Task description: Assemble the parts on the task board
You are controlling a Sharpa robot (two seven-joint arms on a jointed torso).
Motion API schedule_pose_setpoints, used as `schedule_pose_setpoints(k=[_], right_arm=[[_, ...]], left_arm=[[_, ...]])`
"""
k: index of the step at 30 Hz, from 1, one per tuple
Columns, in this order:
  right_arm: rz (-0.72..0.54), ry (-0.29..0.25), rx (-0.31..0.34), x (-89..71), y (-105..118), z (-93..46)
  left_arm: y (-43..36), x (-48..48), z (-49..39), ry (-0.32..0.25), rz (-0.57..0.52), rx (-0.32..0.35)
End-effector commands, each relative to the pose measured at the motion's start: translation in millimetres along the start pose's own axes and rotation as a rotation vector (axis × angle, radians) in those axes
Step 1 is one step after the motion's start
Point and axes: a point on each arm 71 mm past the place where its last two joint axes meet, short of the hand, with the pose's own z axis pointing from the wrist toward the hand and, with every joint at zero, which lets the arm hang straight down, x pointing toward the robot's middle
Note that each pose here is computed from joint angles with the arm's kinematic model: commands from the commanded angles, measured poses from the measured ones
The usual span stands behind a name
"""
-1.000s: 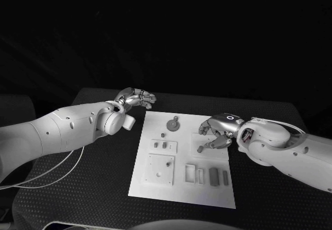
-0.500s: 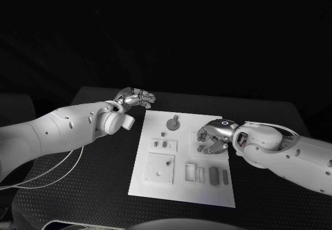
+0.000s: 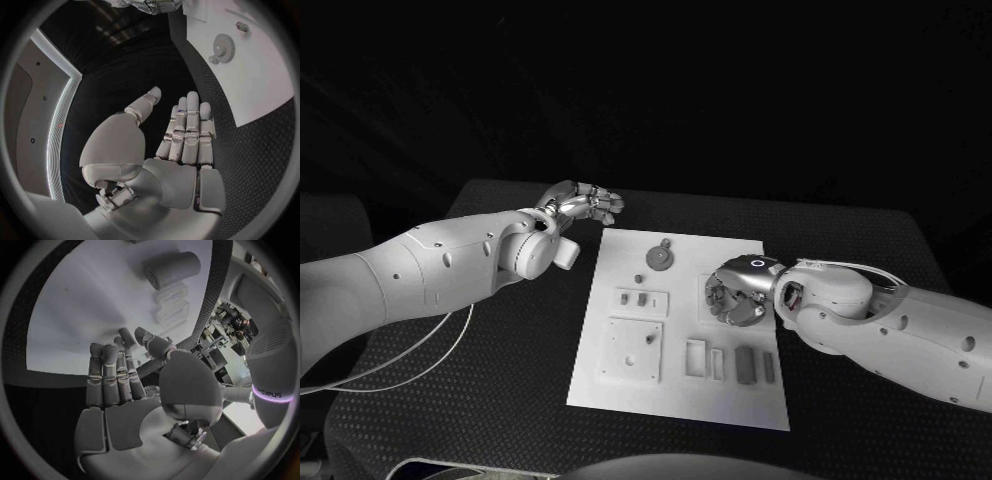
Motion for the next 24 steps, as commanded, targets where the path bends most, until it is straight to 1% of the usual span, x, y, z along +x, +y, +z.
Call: schedule_pose_setpoints(k=[1,8,14,18,24], right_arm=[[-0.015,-0.009,-0.013,1.9,4.6,2.2],[-0.028,-0.028,-0.014,0.7,5.3,2.8],[-0.045,-0.062,-0.008,-0.8,5.9,2.4],[-0.051,-0.060,-0.002,-0.3,5.1,1.7],[-0.041,-0.087,-0.006,-2.1,5.1,-1.6]], left_arm=[[-1.4,1.7,0.2,0.014,-0.011,0.012],[-1.5,2.1,0.3,0.016,-0.011,0.012],[-1.4,1.9,0.2,0.016,-0.011,0.012],[-1.4,1.8,0.3,0.016,-0.011,0.012],[-1.2,1.4,0.5,0.015,-0.011,0.012]])
